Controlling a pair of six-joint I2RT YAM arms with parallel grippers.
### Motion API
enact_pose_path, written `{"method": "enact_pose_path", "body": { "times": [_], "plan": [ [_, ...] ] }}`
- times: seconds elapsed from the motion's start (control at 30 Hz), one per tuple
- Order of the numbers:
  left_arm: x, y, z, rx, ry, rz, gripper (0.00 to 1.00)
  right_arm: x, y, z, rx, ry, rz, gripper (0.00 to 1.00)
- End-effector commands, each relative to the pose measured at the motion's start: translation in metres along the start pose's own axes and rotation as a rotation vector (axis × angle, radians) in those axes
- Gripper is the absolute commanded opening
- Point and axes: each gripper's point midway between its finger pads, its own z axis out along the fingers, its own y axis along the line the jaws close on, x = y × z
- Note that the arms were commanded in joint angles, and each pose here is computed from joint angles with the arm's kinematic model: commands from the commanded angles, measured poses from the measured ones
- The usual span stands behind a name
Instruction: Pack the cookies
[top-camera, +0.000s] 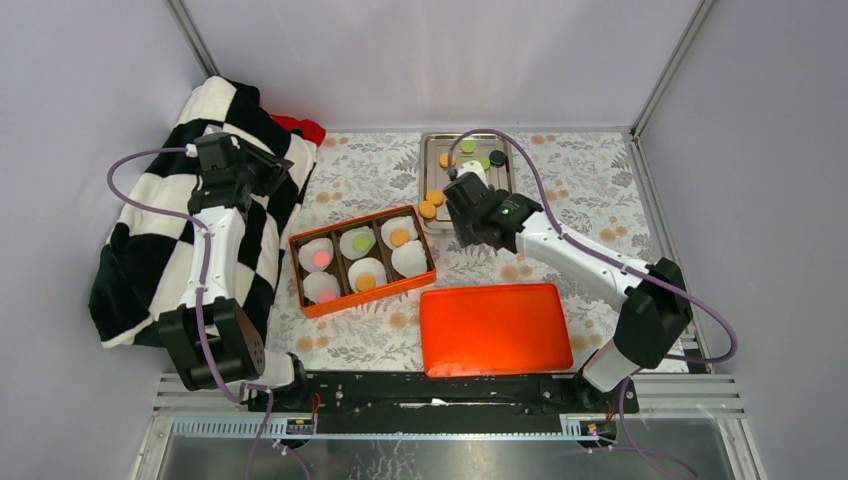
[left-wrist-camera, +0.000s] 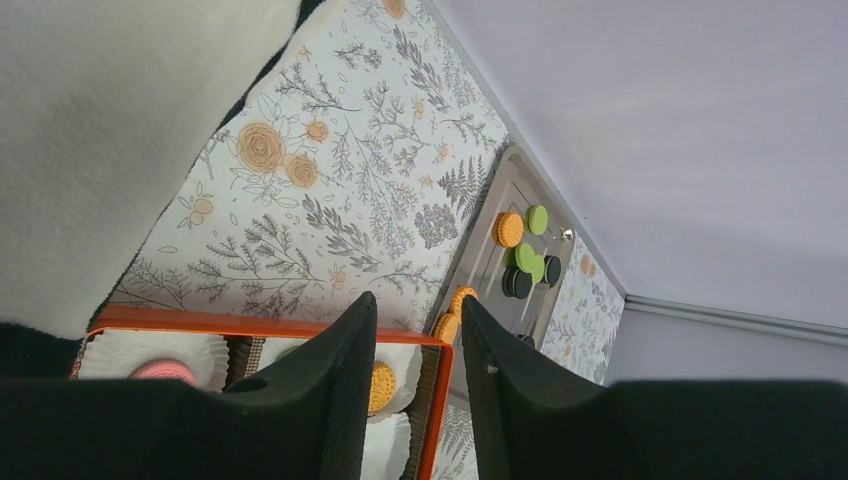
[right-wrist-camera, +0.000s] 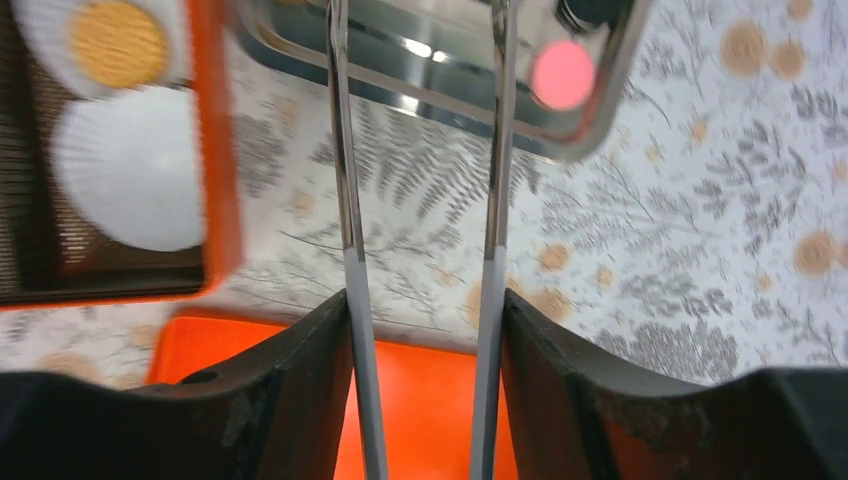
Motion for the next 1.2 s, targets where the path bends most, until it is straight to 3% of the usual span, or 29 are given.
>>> {"method": "enact_pose_path", "body": {
  "times": [0.0, 0.27, 0.43, 0.83, 1.17],
  "plan": [
    [-0.006, -0.019, 0.003, 0.059, -0.017, 0.029, 0.42, 0.012, -0.027, 0.016, 0.069, 0.018, 0.067, 0.62],
    [-0.003, -0.019, 0.005, 0.055, -0.014, 0.033, 0.41, 0.017, -0.040, 0.078, 0.039, 0.097, 0.171, 0.61],
    [-0.002, -0.017, 0.006, 0.051, -0.011, 0.033, 0.41, 0.009, -0.042, 0.093, 0.051, 0.122, 0.184, 0.62],
    [0.009, -0.027, 0.008, 0.072, 0.015, 0.052, 0.41, 0.072, -0.076, 0.057, 0.219, 0.234, 0.230, 0.66],
    [0.026, -0.043, 0.008, 0.105, 0.044, 0.087, 0.41, 0.134, -0.102, 0.063, 0.354, 0.353, 0.317, 0.64]
  ]
}}
